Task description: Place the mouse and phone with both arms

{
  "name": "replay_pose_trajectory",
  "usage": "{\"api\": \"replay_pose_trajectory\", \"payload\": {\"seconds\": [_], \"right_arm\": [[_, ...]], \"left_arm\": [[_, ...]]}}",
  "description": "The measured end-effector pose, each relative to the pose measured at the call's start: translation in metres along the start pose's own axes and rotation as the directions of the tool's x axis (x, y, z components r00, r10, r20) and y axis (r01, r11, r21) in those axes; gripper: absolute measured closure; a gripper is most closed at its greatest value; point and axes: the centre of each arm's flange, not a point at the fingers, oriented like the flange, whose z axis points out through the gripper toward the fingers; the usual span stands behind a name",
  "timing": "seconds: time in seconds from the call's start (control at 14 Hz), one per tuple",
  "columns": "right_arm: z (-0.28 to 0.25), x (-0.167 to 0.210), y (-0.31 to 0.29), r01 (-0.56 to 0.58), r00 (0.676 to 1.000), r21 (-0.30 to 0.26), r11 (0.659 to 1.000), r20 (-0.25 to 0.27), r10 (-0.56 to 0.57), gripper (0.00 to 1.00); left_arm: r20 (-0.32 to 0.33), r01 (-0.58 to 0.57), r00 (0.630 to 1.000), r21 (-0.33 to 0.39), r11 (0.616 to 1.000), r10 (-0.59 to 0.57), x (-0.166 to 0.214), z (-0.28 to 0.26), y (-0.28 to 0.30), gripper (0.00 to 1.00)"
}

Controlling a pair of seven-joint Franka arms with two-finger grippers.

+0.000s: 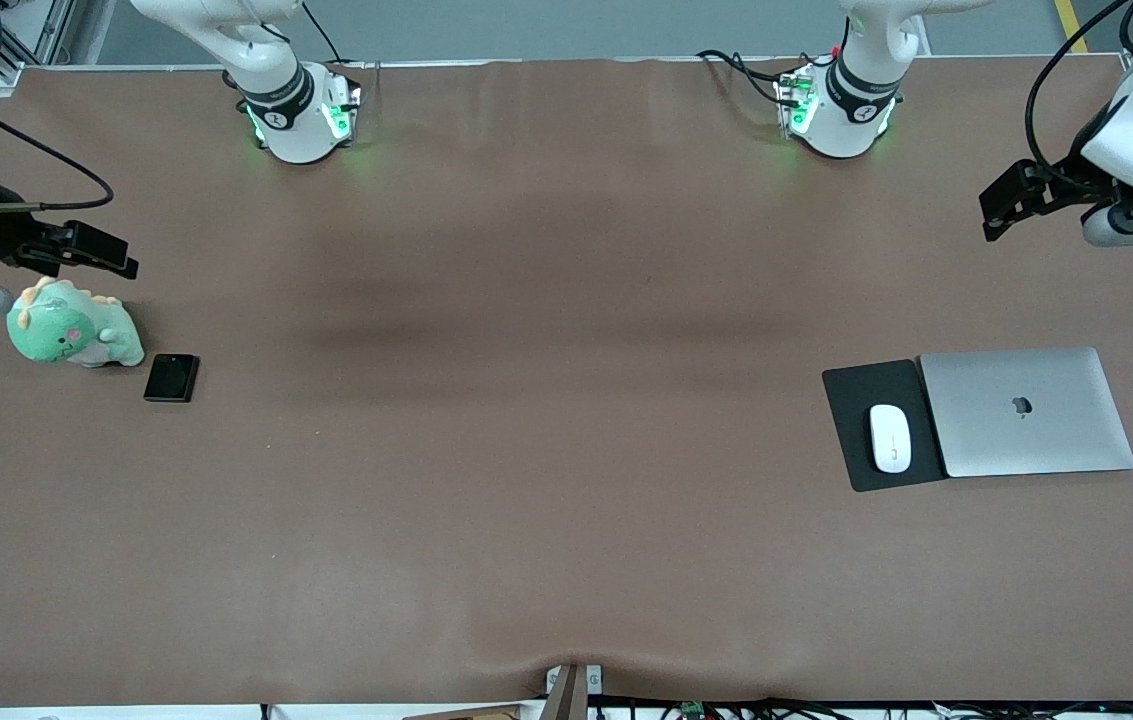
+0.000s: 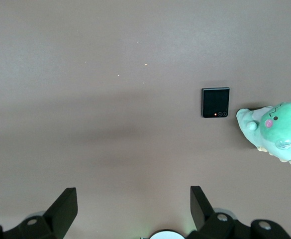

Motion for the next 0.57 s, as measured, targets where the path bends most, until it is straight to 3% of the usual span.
{"api": "replay_pose_trajectory", "payload": {"seconds": [0.14, 0.57], "right_arm": [[-0.003, -0.004, -0.001, 0.002, 1.0, -0.004, 1.0, 0.007, -0.002, 0.0], [-0.03, -0.007, -0.001, 0.003, 0.999, -0.008, 1.0, -0.049, -0.003, 0.0]], "left_arm": [[0.004, 0.011, 1.0, -0.013, 1.0, -0.011, 0.0, -0.001, -0.012, 0.0], [-0.008, -0.007, 1.0, -0.016, 1.0, 0.007, -0.002, -0.006, -0.005, 0.0]]}}
